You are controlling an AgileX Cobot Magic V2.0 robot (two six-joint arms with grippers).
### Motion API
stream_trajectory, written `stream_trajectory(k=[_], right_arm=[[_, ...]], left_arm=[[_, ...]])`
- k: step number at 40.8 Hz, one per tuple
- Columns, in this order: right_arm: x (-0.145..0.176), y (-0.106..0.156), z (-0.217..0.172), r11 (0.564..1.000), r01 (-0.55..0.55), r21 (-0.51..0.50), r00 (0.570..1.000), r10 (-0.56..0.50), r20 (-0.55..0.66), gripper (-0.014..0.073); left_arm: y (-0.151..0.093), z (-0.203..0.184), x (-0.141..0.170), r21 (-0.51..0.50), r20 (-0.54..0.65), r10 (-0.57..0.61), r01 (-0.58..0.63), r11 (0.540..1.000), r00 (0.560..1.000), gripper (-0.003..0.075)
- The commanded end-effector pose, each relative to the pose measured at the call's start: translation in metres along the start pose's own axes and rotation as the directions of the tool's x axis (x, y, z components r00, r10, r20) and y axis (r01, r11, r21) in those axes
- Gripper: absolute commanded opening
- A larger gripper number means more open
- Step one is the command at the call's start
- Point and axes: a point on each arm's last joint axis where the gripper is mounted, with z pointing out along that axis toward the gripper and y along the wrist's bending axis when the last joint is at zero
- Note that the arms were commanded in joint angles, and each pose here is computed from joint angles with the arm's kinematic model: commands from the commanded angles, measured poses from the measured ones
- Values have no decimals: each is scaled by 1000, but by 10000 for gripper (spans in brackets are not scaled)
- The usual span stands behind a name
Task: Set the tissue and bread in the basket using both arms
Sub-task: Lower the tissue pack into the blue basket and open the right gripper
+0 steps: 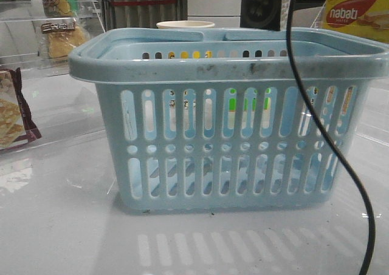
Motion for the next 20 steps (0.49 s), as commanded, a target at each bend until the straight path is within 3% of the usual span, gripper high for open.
stream_trajectory(k=[1,4,6,14,20], right_arm=[[-15,2,-11,1000,2,-9,992,-1,122,430],[-16,1,-9,1000,5,-5,992,-5,130,539],[-17,1,-11,1000,9,-3,990,-8,141,564],[-15,2,-52,999,46,3,974,-45,223,550],[9,1,-88,998,66,12,959,-67,274,550]], left_arm=[[0,-3,-12,2,93,-15,15,1000,996,507],[0,-2,-10,2,88,-15,15,1000,996,507],[0,0,-8,2,80,-15,15,1000,997,507],[0,0,-8,2,80,-15,15,1000,997,507],[0,0,-8,2,80,-15,15,1000,997,507]])
